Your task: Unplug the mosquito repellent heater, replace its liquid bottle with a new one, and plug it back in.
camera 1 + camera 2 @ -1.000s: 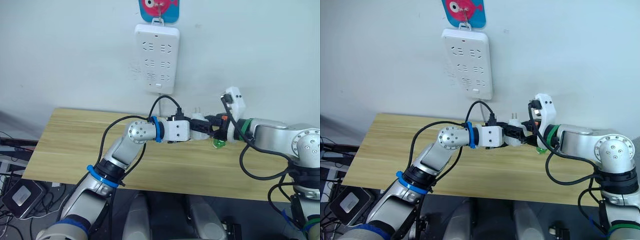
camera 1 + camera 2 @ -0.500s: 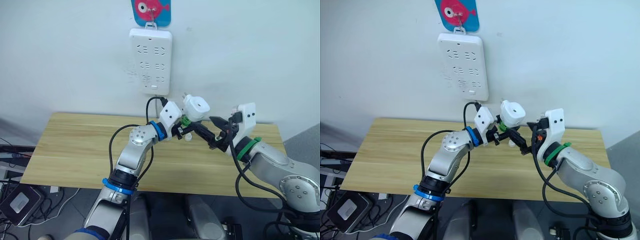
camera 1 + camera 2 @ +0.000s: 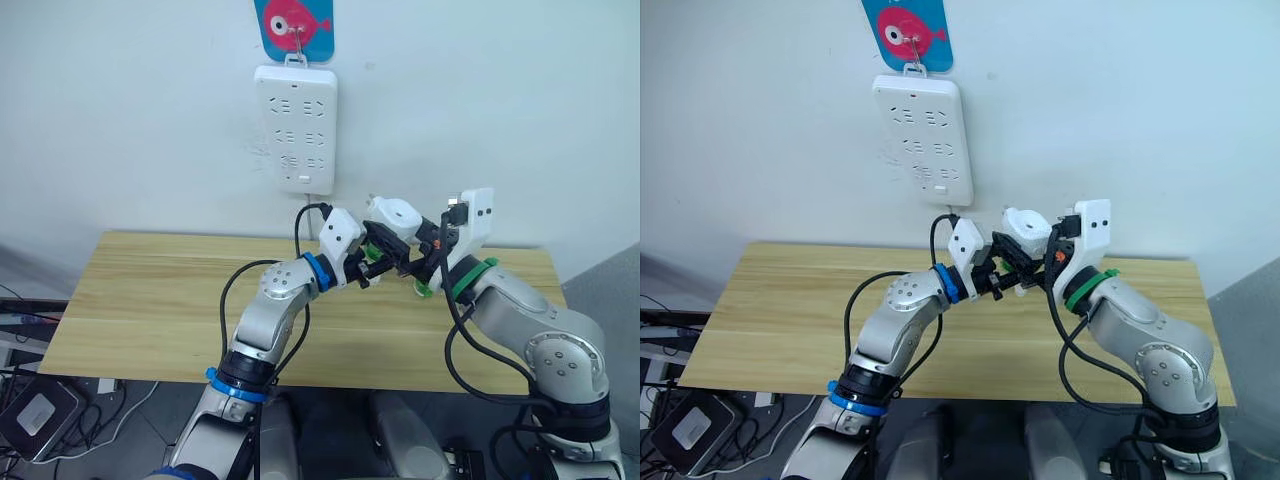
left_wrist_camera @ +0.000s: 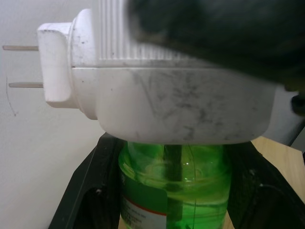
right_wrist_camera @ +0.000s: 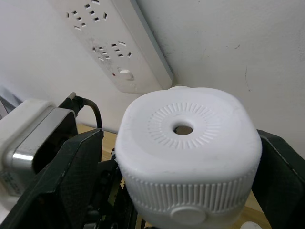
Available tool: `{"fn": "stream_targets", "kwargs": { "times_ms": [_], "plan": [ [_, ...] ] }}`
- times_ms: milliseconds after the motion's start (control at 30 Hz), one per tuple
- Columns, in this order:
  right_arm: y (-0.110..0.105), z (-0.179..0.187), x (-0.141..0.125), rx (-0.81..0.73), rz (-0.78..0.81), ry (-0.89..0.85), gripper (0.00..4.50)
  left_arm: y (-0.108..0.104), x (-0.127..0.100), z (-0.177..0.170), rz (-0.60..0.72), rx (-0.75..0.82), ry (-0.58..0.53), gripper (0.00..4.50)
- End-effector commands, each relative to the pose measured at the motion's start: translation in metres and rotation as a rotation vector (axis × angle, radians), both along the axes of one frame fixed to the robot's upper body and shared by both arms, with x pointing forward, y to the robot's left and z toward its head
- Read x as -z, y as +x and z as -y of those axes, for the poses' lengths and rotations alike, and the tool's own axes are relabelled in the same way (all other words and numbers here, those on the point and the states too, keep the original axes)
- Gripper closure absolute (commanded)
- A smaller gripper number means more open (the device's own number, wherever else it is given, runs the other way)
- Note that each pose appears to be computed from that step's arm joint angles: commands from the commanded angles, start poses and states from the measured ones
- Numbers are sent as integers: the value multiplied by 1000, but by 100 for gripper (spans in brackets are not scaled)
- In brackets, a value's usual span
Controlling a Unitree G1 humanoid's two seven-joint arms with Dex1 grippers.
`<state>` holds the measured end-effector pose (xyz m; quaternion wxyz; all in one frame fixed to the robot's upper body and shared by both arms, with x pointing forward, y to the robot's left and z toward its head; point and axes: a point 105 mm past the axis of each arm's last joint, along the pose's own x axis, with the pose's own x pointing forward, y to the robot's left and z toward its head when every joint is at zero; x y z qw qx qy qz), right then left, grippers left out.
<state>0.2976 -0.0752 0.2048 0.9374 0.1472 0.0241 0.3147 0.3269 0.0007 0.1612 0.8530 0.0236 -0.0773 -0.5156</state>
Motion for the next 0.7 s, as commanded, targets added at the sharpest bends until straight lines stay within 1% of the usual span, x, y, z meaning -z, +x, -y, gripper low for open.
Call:
{"fn": "stream_targets", "kwargs": {
  "times_ms": [33,100,233,333,400,433,500,567,667,700],
  "plan": [
    [-3,-1,-10,-11,42,19,89,-7,-16,3,27,16,-60,223],
    [-3,-1,-11,-14,45,27,145,-8,-16,3,10,15,-73,223],
    [0,2,-15,0,51,66,145,-10,-15,3,-40,17,-111,223],
    [2,2,-16,2,50,91,145,-11,-11,1,-62,9,-97,223],
    [3,1,-15,0,46,91,145,-8,-16,-10,-57,-7,-102,150],
    [4,0,-13,-3,45,86,145,-6,-19,-16,-49,-22,-106,126],
    [5,0,-11,-9,46,74,145,-1,-26,-39,-11,-83,-98,61],
    [6,1,-11,-19,54,65,145,0,-28,-67,25,-142,-65,5],
    [7,2,-11,-35,78,13,146,-8,-37,-106,61,-213,-42,0],
    [7,2,-12,-44,86,-1,146,-11,-44,-119,78,-242,-43,0]
  ]
}}
